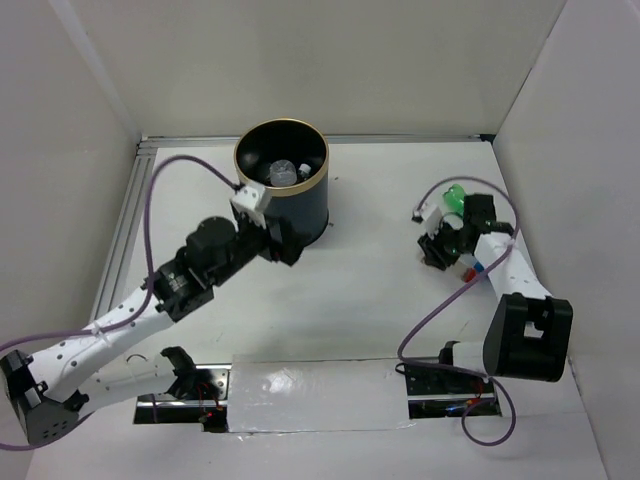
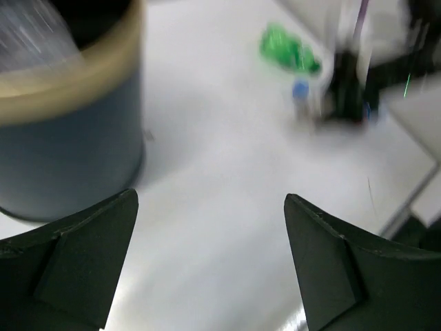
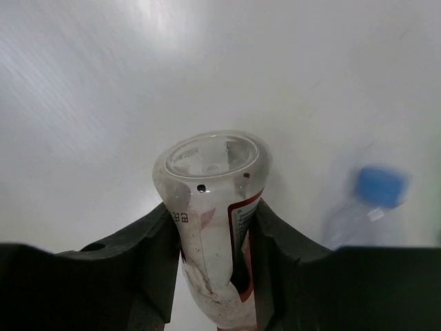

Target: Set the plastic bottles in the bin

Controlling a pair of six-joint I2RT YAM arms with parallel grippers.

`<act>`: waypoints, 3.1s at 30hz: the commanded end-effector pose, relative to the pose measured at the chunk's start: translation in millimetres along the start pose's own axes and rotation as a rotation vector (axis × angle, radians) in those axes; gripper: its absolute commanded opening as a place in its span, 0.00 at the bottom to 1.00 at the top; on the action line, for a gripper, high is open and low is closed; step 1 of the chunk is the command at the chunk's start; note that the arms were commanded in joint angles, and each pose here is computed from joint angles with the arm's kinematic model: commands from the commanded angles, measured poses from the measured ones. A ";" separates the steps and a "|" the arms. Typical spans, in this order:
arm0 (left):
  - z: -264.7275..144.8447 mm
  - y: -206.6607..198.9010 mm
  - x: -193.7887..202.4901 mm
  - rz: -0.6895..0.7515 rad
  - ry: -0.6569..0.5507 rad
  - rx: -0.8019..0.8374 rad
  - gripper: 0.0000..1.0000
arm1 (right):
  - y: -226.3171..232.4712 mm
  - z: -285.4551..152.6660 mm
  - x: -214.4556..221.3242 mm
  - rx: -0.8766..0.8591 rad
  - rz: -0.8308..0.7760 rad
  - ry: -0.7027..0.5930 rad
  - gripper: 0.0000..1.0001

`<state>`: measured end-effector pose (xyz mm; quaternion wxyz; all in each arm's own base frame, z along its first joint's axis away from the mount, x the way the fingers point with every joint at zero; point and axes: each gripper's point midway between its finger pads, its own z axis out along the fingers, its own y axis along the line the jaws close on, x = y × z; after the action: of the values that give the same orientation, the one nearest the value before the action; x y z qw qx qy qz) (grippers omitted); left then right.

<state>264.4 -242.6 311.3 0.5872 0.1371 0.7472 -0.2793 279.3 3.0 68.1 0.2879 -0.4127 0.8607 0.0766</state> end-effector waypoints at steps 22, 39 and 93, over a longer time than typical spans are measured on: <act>-32.4 -26.6 186.7 -0.174 0.301 0.007 1.00 | 95.8 -76.2 -518.8 -0.306 -0.410 -1.033 0.49; 10.8 -58.8 192.2 -0.121 0.403 0.055 0.86 | -109.2 -78.2 -210.9 0.449 -0.003 -0.180 0.34; 37.9 -81.0 193.2 -0.153 0.508 0.086 0.92 | -193.6 -34.7 71.2 0.432 -0.001 0.316 0.99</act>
<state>191.6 -342.7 124.4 0.3352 0.1826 0.8775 -0.2903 348.8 -163.4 50.6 0.2005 -0.3412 0.9097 -0.1257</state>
